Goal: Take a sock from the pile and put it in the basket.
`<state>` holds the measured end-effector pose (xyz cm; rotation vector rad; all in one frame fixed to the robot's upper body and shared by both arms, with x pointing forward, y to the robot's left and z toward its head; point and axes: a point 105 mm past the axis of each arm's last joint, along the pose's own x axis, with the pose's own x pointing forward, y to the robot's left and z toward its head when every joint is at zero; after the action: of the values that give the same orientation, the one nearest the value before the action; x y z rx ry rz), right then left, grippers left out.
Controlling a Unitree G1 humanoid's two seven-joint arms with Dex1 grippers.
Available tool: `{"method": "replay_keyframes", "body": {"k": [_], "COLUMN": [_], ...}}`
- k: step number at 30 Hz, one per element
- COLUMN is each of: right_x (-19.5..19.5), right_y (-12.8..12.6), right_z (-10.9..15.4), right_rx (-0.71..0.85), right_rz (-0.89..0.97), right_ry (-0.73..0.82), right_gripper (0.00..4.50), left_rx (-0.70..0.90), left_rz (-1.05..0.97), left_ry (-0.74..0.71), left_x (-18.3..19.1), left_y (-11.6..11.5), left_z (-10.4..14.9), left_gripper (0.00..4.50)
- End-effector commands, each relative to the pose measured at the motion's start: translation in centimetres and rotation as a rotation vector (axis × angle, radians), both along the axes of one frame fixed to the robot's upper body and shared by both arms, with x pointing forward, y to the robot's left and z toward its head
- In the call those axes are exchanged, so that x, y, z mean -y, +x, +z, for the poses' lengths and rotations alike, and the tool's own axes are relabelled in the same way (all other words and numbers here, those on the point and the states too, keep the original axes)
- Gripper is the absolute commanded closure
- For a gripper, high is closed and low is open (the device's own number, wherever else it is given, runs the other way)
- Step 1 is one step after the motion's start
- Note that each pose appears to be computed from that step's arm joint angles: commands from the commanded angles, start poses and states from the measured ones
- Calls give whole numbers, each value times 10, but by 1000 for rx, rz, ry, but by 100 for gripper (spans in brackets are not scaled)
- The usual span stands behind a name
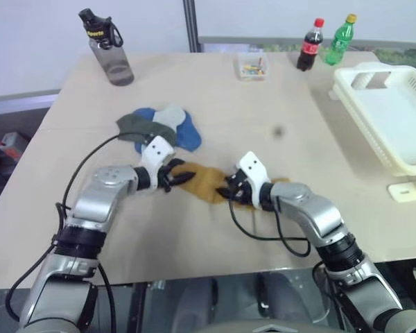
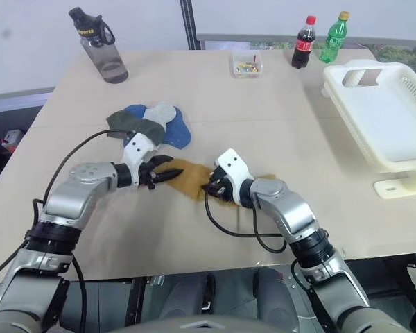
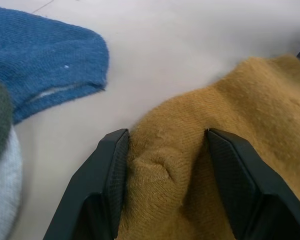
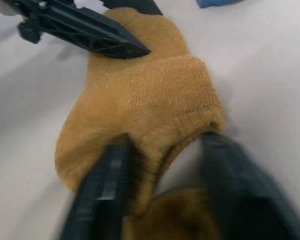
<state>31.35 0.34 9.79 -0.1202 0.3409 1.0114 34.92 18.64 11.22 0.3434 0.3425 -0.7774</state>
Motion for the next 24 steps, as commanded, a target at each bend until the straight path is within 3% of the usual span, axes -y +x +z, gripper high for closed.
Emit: {"method": "replay_keyframes", "body": {"k": [1, 6, 11, 12, 14, 15, 17, 18, 24], "right_x": [5, 19, 22, 23, 22, 22, 23, 23, 26], "right_y": [2, 9, 10, 11, 12, 13, 15, 16, 16], "right_z": [12, 18, 22, 21, 22, 23, 28, 30, 38], "right_rx": [54, 150, 280, 284, 294, 306, 299, 290, 96], "right_rz": [8, 23, 143, 165, 194, 196, 186, 182, 135], "right_ry": [7, -69, -157, -173, -170, -173, -153, -139, 20], "right_gripper": [439, 450, 450, 450, 389, 362, 265, 258, 258], "left_rx": [-68, -103, -141, -155, -172, -162, -141, -133, -93], "left_rz": [34, 125, 187, 190, 192, 197, 213, 220, 210], "left_ry": [-42, -161, -263, -284, -314, -315, -327, -330, -284], "left_x": [-6, -15, -11, -8, -4, -4, -3, -4, -6], "left_y": [-10, -20, -24, -26, -29, -30, -29, -28, -23], "left_z": [-8, 0, 3, 3, 4, 5, 8, 10, 8], "left_gripper": [239, 448, 448, 415, 356, 311, 217, 154, 144]}}
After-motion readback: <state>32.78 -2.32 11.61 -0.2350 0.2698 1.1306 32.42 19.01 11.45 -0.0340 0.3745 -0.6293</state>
